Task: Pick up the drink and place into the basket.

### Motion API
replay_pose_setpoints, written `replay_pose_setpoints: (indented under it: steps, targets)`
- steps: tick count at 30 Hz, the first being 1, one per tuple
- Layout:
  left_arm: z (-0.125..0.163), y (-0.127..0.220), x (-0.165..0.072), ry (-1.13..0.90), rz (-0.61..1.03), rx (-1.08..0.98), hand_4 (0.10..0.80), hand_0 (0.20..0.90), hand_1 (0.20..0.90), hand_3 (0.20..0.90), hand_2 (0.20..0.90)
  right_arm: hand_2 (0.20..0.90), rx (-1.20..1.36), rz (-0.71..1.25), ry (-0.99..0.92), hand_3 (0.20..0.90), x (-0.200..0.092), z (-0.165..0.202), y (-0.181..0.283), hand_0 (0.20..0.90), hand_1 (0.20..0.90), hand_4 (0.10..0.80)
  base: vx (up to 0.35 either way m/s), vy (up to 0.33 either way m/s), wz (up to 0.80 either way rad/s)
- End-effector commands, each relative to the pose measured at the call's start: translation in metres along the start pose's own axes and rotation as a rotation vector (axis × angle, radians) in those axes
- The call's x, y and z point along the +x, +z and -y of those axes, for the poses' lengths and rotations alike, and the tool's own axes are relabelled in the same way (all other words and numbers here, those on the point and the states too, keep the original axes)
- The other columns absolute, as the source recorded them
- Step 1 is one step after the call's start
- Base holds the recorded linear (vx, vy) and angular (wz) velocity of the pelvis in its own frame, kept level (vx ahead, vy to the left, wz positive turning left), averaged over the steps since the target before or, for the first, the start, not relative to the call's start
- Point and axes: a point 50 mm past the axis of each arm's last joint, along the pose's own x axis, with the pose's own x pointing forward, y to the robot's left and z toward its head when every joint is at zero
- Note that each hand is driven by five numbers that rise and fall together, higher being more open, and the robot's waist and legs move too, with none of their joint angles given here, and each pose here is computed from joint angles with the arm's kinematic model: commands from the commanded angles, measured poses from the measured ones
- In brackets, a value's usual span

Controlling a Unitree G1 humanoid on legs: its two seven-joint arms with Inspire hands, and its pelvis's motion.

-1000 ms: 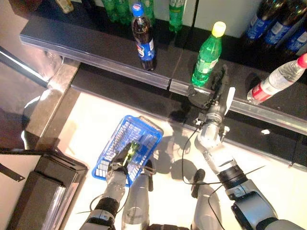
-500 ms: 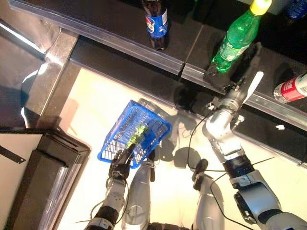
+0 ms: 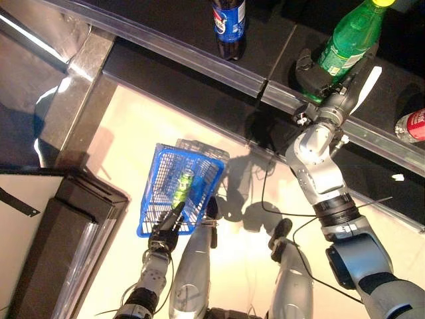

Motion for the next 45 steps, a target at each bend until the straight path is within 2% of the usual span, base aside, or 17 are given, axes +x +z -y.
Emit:
replay_pose_setpoints:
  steps: [1,2,3,4,18,25,36,45]
  targets:
    - [-0.051,-0.020,-0.029,0.101,-0.113,0.101,0.100,0.300,0.300,0.200,0.300,0.900,0.146,0.206,-0.012,0.900,0.027,-0.008,0.064,0.900,0.900,0.800,0.000,0.000,0.00]
    - [-0.051,-0.020,-0.029,0.101,-0.113,0.100,0.100,0.300,0.300,0.200,0.300,0.900,0.146,0.206,-0.012,0.900,0.027,-0.008,0.064,0.900,0.900,0.800,0.000,0.000,0.00]
    - [-0.051,-0.020,-0.029,0.101,-0.113,0.101,0.100,0.300,0.300,0.200,0.300,0.780,0.140,0.203,-0.011,0.760,0.030,-0.008,0.064,0.780,0.780,0.660,0.000,0.000,0.00]
    - [-0.051,-0.019,-0.029,0.100,-0.113,0.104,0.100,0.300,0.300,0.200,0.300,0.300,0.141,0.196,-0.008,0.200,0.033,-0.008,0.064,0.300,0.300,0.100,0.000,0.000,0.00]
    - [-0.050,-0.011,-0.028,0.075,-0.072,0.081,0.100,0.300,0.300,0.200,0.300,0.300,0.163,0.223,-0.011,0.200,0.041,0.001,0.069,0.300,0.300,0.100,-0.007,-0.002,0.00]
    - [-0.047,0.005,-0.027,0.060,0.036,0.006,0.100,0.300,0.300,0.200,0.300,0.300,0.175,0.274,0.083,0.200,0.033,-0.003,0.077,0.300,0.300,0.100,0.000,0.000,0.00]
    - [-0.042,0.045,-0.032,0.011,0.257,-0.088,0.100,0.300,0.300,0.200,0.300,0.300,0.251,0.301,0.402,0.200,-0.011,-0.014,0.080,0.300,0.300,0.100,0.051,-0.015,-0.01]
    - [-0.030,0.062,-0.038,-0.059,0.361,-0.050,0.100,0.300,0.300,0.200,0.300,0.300,0.340,0.122,0.665,0.200,-0.057,-0.035,0.062,0.300,0.300,0.100,0.132,0.001,0.03]
